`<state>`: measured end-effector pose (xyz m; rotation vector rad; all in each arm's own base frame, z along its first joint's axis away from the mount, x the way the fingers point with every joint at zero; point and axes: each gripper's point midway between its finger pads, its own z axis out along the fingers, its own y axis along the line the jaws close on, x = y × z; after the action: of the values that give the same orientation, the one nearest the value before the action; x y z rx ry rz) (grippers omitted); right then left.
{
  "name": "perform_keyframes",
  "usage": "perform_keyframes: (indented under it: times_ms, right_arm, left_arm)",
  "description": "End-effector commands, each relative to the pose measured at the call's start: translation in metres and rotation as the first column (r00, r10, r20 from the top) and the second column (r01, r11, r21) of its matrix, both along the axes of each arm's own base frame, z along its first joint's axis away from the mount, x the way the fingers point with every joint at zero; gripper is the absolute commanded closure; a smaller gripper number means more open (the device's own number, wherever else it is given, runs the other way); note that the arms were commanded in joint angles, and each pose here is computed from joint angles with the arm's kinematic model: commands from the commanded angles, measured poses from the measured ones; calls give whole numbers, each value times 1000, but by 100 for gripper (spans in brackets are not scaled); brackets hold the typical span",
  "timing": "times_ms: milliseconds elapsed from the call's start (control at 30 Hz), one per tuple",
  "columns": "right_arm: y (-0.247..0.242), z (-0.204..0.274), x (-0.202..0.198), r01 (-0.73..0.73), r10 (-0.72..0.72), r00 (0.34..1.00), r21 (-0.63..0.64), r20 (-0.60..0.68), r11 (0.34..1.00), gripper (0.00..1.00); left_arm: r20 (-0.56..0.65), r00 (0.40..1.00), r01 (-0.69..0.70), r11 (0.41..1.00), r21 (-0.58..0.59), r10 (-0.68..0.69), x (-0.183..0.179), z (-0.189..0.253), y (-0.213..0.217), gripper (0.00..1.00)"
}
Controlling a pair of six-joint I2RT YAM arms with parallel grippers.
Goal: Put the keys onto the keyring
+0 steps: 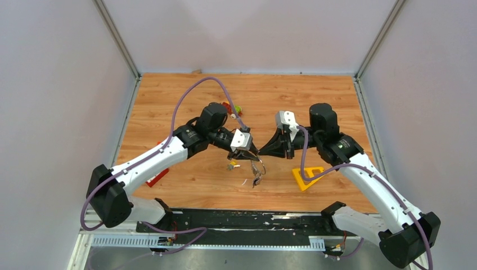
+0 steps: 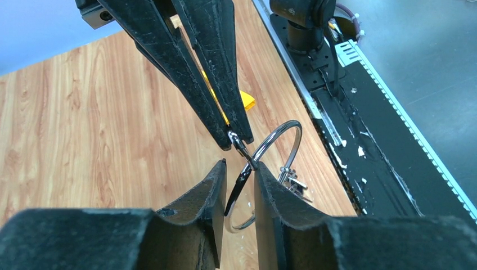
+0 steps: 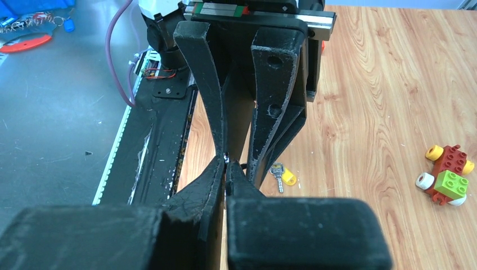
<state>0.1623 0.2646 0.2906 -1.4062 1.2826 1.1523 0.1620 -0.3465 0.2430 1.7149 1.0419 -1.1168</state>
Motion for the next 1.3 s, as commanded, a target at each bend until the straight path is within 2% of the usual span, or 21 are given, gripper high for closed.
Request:
perform_keyframes:
  times_ms: [0, 433, 733, 967, 1233, 1267]
  right_arm:
    - [1, 8, -5, -19, 18, 999, 33, 28, 999, 100]
    - [2, 2, 3, 14, -15, 1000, 17, 19, 1000, 100]
    - [3, -2, 6, 22, -22, 1000, 8, 11, 1000, 100]
    - [2, -5, 6, 24, -24, 1000, 4, 9, 1000, 100]
    - [2, -4, 5, 23, -24, 1000, 7, 14, 1000, 100]
    - [2, -3, 5, 24, -24, 1000, 8, 14, 1000, 100]
  left_arm:
    - [48, 999, 27, 999, -32, -25, 2, 15, -3, 69]
    - [52, 996, 76, 996, -52, -73, -10, 16, 2, 64]
    - [40, 996, 86, 995, -56, -84, -11, 20, 0, 69]
    - [32, 996, 89, 995, -54, -87, -10, 21, -1, 77]
    - [29, 996, 87, 995, -52, -86, -10, 19, -1, 100]
    - [28, 996, 87, 995, -51, -85, -10, 19, -1, 100]
